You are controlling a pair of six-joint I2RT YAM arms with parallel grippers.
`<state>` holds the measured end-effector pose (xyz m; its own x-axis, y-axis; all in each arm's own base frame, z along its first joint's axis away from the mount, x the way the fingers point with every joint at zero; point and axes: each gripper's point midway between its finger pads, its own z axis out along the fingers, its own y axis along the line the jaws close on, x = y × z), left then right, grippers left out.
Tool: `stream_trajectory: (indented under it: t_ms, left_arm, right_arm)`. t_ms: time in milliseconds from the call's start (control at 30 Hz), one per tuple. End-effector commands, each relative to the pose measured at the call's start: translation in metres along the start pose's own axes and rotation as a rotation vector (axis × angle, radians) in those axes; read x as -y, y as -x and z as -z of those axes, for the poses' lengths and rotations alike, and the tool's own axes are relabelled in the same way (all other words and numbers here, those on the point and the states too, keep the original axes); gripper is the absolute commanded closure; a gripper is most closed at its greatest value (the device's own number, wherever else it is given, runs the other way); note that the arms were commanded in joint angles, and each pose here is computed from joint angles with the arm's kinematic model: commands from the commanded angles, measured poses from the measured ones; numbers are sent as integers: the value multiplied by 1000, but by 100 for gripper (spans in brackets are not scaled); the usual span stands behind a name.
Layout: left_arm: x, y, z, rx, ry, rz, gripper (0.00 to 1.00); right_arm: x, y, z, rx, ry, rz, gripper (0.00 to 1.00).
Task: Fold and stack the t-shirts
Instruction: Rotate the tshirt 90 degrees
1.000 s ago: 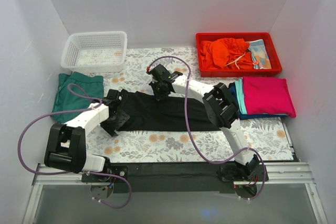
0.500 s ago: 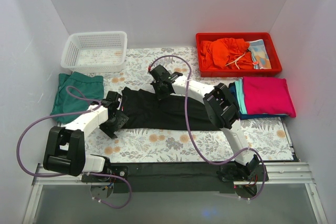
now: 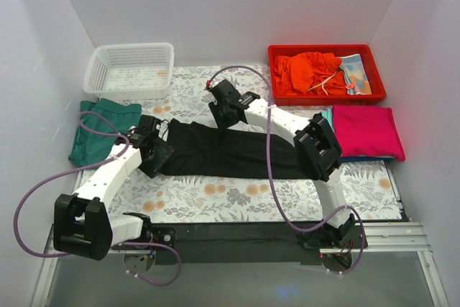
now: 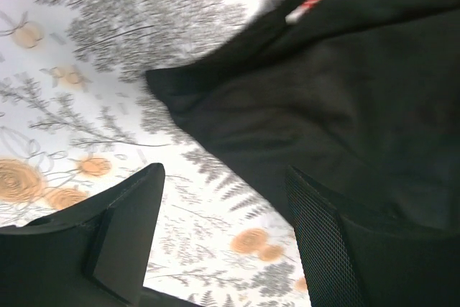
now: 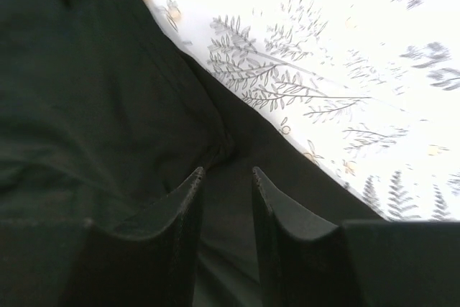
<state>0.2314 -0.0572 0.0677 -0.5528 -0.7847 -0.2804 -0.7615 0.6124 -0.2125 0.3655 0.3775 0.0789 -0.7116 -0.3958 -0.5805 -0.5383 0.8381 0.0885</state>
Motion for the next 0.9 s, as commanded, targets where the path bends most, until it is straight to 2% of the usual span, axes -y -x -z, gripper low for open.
stream_trajectory:
  t_ms: [0, 167, 200, 300, 467, 633, 767, 800, 867]
  left_arm:
    - [32, 9, 27, 21, -106, -20, 33]
    - [62, -4, 15, -20, -150, -85, 33]
    - [68, -4, 11, -18, -153, -79, 33]
    - [77, -3, -11, -18, -107, -70, 33]
    - [89, 21, -53, 84, 16, -69, 33]
    - [114, 37, -89, 116, 95, -113, 33]
    - [135, 52, -109, 150, 123, -125, 33]
    - [151, 63, -107, 178, 104, -117, 33]
    - [159, 69, -125, 172, 123, -115, 33]
  right_arm:
    - [5, 40, 50, 140, -17, 2, 61]
    - [29, 30, 75, 142, -105, -10, 61]
    - [35, 17, 75, 117, -120, -11, 61]
    - [51, 3, 91, 116, -156, -29, 62]
    - [69, -14, 120, 135, -168, -82, 62]
    - [78, -35, 136, 133, -176, -121, 63]
    - [87, -59, 134, 96, -201, -130, 63]
    - [88, -64, 134, 87, -204, -130, 63]
    - [92, -67, 135, 89, -222, -140, 63]
